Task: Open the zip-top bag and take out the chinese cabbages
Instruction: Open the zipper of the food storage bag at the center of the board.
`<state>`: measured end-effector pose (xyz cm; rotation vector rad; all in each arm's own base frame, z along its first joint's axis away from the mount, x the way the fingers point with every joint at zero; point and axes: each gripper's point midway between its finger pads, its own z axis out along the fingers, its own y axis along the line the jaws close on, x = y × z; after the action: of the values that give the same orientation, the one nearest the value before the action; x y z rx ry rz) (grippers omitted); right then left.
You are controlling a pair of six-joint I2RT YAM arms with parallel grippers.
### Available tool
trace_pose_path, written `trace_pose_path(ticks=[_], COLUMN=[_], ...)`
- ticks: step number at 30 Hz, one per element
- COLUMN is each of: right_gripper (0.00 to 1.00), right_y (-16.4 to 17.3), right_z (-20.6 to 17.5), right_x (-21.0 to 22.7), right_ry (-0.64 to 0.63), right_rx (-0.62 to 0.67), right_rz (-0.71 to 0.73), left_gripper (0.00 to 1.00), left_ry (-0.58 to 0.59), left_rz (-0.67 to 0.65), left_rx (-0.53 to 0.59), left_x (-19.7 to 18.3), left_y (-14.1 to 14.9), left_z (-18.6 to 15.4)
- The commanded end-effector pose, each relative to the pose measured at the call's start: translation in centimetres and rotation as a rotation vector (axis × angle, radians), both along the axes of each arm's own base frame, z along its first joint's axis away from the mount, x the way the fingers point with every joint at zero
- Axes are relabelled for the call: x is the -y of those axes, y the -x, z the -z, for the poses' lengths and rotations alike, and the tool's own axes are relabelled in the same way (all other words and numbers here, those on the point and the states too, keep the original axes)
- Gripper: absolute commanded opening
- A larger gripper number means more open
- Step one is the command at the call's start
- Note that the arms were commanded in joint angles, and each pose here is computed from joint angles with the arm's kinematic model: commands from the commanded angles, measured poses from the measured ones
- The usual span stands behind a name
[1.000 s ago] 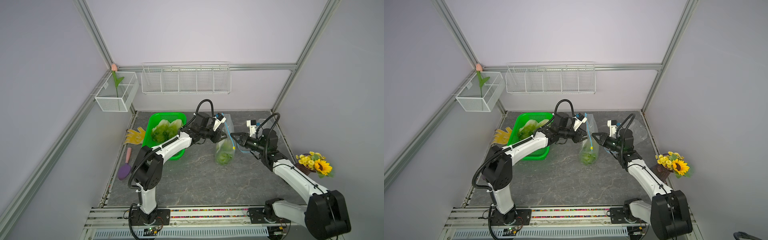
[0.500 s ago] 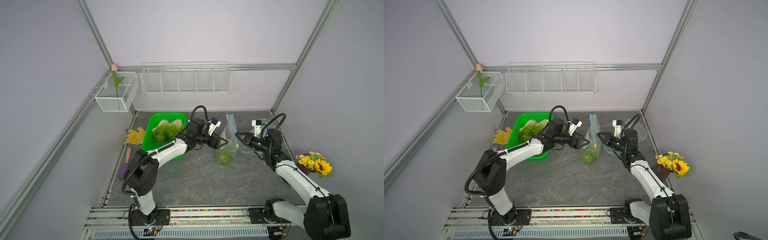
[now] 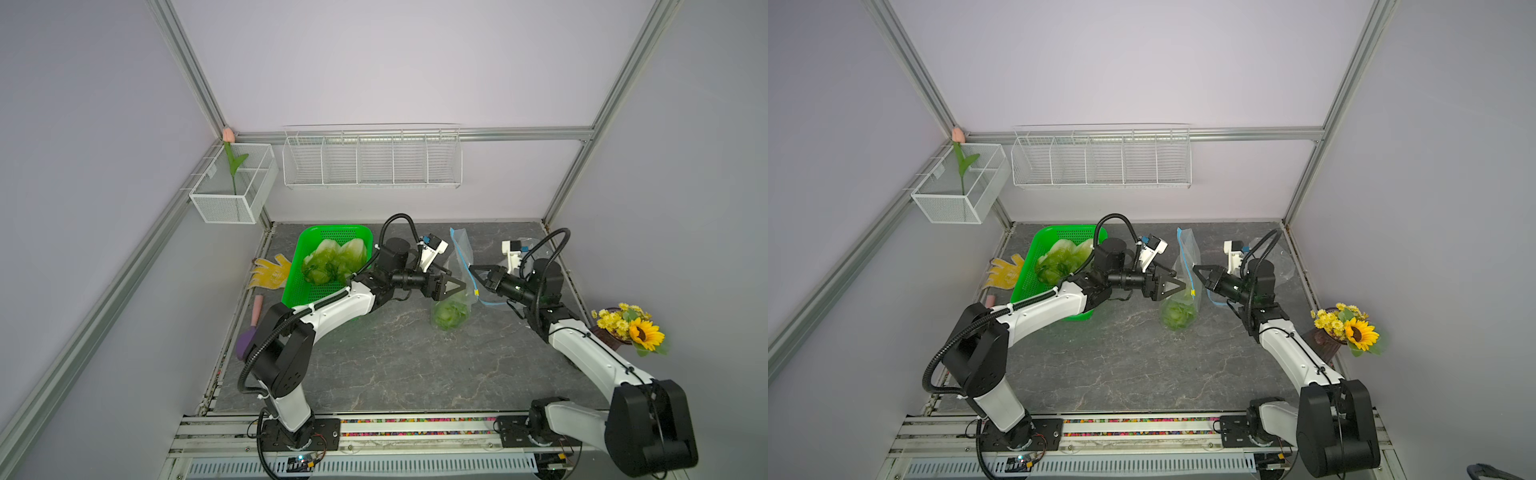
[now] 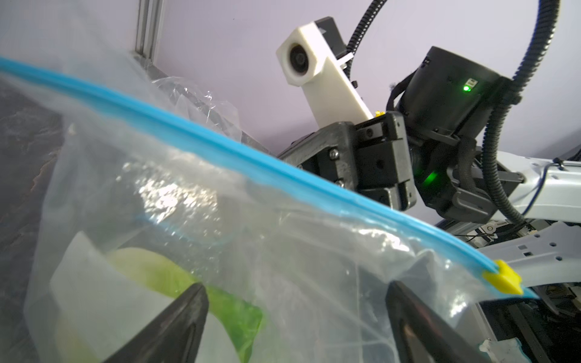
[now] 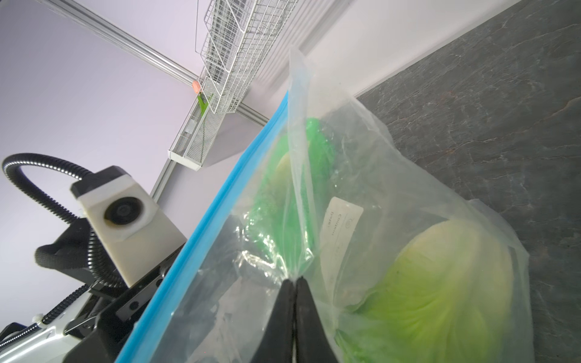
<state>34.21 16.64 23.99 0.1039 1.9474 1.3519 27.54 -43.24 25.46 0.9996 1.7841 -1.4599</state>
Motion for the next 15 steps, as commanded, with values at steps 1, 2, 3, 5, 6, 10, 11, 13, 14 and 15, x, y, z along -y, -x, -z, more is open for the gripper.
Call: trace_pose_path(ticks=[1, 2, 3, 5, 6, 10, 11, 13, 14, 15], right_gripper=[0.07, 0.07, 0.07, 0.07, 0.07, 0.07, 0.07, 0.07, 0.07, 0.07], right_y=[0.4, 0.4, 0.4, 0.3, 0.3, 0.1, 0.1, 0.0, 0.0, 0.0], right_z=[-0.5, -0.5, -0.4, -0.3, -0.3, -0.2, -0.2, -0.1, 0.0, 0.0], right_x=[-0.5, -0.5, -0.5, -0.3, -0.3, 0.0, 0.0, 0.1, 0.2, 0.2], right_ry=[-0.042, -0.048, -0.048, -0.045, -0.041, -0.033, -0.032, -0.028, -0.027, -0.026], right_rx=[0.028, 0.028, 0.028, 0.024, 0.024, 0.02, 0.021, 0.018, 0.018, 0.018], right_rz=[-0.043, -0.043, -0.041, -0.033, -0.032, -0.018, -0.016, -0.006, -0.002, -0.002], left_gripper=[0.79, 0.74, 0.68, 0.55, 0.48, 0.17, 0.06, 0.0, 0.0, 0.0], left_ry=[0.002, 0.002, 0.0, 0.003, 0.004, 0.0, 0.001, 0.002, 0.002, 0.003], left_rz=[0.034, 0.037, 0.045, 0.059, 0.059, 0.055, 0.055, 0.054, 0.051, 0.049], left_rx=[0.008, 0.006, 0.002, 0.0, 0.0, 0.016, 0.016, 0.019, 0.017, 0.018], left_x=[1.9, 2.4, 2.7, 3.1, 3.1, 2.9, 2.9, 2.8, 2.8, 2.8], left_y=[0.1, 0.1, 0.2, 0.4, 0.4, 0.6, 0.6, 0.6, 0.5, 0.5], left_z=[-0.1, 0.0, 0.1, 0.2, 0.2, 0.0, -0.1, -0.3, -0.3, -0.4])
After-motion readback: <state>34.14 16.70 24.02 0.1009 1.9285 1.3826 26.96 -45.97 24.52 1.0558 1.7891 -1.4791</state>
